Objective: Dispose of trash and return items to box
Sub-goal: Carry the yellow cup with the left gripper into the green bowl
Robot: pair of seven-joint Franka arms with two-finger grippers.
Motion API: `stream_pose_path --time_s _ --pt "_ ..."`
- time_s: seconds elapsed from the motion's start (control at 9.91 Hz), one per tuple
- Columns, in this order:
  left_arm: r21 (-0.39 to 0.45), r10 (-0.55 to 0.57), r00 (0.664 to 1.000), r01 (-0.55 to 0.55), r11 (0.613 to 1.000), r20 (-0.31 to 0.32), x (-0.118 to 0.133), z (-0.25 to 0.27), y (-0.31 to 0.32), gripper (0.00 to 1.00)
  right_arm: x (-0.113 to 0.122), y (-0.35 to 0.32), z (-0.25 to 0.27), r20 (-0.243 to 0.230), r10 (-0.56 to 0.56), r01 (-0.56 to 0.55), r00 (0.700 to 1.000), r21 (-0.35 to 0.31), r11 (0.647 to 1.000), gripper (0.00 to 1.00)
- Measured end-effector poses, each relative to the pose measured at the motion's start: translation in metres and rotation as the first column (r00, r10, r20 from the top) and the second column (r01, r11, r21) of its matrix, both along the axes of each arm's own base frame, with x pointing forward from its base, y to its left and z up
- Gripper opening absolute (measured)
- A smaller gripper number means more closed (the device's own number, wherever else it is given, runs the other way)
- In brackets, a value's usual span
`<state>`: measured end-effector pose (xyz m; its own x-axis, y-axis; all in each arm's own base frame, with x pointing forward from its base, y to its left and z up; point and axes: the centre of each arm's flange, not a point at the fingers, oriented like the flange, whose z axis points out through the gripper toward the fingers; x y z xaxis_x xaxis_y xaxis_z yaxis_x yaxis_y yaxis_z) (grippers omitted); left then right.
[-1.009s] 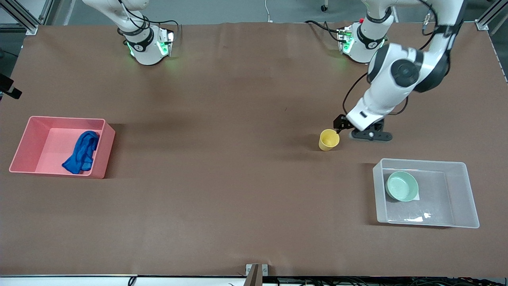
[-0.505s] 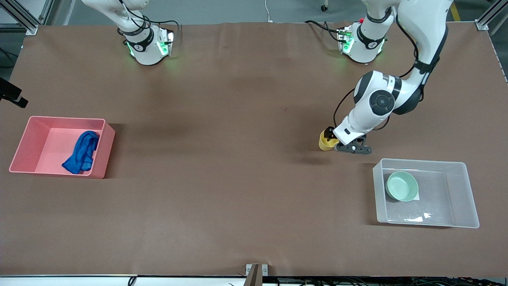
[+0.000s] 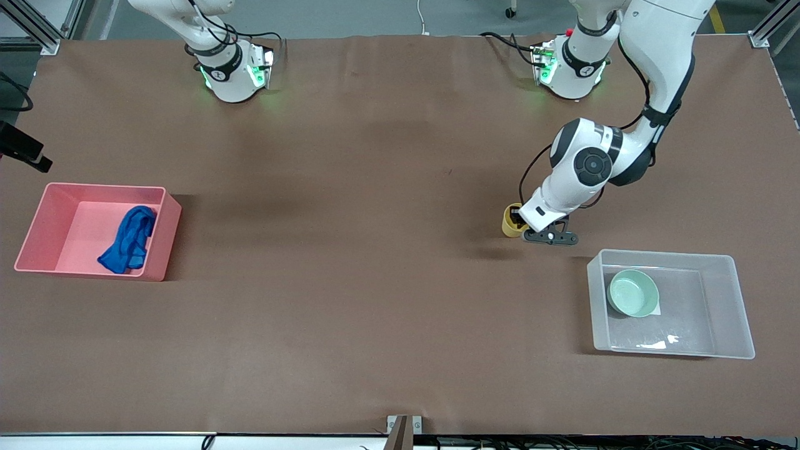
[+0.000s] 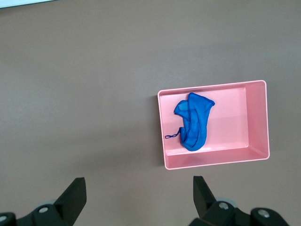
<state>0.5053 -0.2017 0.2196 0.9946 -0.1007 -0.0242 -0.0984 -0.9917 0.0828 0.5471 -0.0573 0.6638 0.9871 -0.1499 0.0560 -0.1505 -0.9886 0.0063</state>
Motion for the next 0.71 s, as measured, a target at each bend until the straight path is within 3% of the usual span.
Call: stream_pose_path --time_s 0.1,0.3,0.71 --pt "0.005 0.000 1.000 0.000 1.000 -0.005 0.001 0.004 0.001 0.03 0.001 0.010 0.006 0.016 0.004 -0.004 1.000 -0.001 1.000 1.00" --pt "0.029 -0.003 1.000 0.002 1.000 0.014 0.018 0.044 0.019 0.04 0.002 0.025 0.018 0.040 0.019 -0.019 0.999 -0.002 1.000 1.00" --pt "0.075 0.014 0.994 -0.022 0.997 0.105 0.102 0.181 0.142 0.04 0.003 0.027 0.017 0.041 0.023 -0.022 0.999 -0.023 0.999 1.00"
